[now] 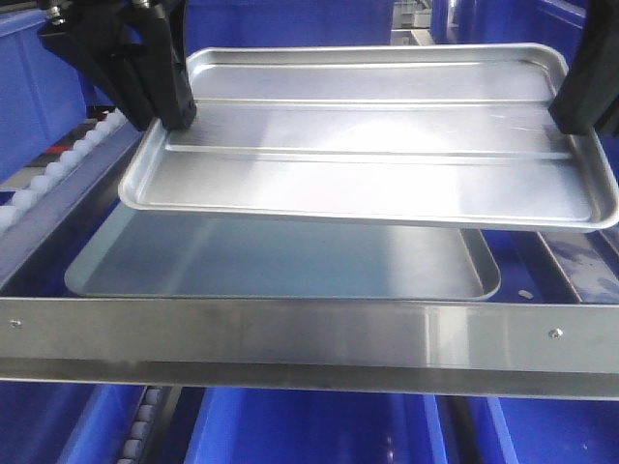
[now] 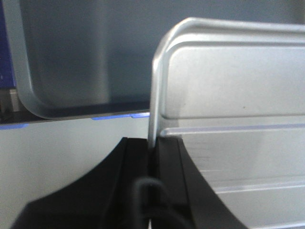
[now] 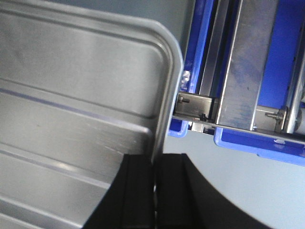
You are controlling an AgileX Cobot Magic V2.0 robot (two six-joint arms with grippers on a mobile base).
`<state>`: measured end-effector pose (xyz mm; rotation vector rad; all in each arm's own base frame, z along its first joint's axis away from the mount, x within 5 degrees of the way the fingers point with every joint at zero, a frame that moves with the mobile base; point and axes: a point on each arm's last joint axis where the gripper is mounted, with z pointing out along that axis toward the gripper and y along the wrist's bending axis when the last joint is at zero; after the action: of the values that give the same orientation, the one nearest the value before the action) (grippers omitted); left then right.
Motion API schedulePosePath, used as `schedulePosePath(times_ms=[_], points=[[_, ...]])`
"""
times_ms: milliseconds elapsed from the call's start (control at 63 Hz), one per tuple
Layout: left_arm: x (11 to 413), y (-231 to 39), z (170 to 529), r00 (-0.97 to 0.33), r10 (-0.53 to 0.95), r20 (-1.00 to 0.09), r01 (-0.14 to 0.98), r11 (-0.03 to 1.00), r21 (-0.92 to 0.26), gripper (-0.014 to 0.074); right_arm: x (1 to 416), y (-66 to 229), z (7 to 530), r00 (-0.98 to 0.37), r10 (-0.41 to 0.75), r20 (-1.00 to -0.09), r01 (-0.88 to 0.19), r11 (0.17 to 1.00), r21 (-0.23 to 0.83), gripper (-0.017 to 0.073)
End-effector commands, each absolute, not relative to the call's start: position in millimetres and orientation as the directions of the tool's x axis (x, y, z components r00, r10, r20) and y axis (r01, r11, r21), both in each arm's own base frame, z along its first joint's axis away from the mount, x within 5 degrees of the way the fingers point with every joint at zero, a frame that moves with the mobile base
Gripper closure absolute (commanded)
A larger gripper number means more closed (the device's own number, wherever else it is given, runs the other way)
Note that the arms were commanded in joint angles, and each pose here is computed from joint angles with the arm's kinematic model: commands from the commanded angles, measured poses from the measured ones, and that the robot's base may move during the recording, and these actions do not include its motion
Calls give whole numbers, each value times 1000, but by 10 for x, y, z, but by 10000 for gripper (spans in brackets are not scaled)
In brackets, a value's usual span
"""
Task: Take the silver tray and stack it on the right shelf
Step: 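Carry the tray over the larger grey tray on the shelf, then lower the silver tray into the larger grey tray with both grippers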
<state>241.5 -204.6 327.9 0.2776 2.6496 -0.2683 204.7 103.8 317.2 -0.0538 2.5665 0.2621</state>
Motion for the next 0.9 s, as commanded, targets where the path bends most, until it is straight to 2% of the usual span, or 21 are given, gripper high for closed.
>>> schedulePosePath(times_ms=[0, 143, 412, 666, 888], points=[[2438, -1980, 3523, -805, 146, -575, 260, 958, -121, 687, 2065, 1007, 3339, -788, -14, -615, -135, 980, 149, 503], [2518, -1896, 3603, -794, 115, -596, 231, 965, -121, 687, 2150, 1056, 3382, -777, -10, -630, -140, 978, 157, 503], [2834, -1637, 3723, -762, 51, -646, 164, 980, -117, 687, 2658, 1329, 3486, -772, -21, -635, -149, 978, 148, 503], [3264, -1511, 3334, -796, 59, -603, 116, 992, -57, 687, 3206, 1607, 3222, -810, -58, -584, -141, 985, 98, 503], [3612, -1460, 2905, -821, 43, -569, 81, 996, -41, 687, 3529, 1722, 2689, -851, -144, -505, -153, 988, -23, 503]])
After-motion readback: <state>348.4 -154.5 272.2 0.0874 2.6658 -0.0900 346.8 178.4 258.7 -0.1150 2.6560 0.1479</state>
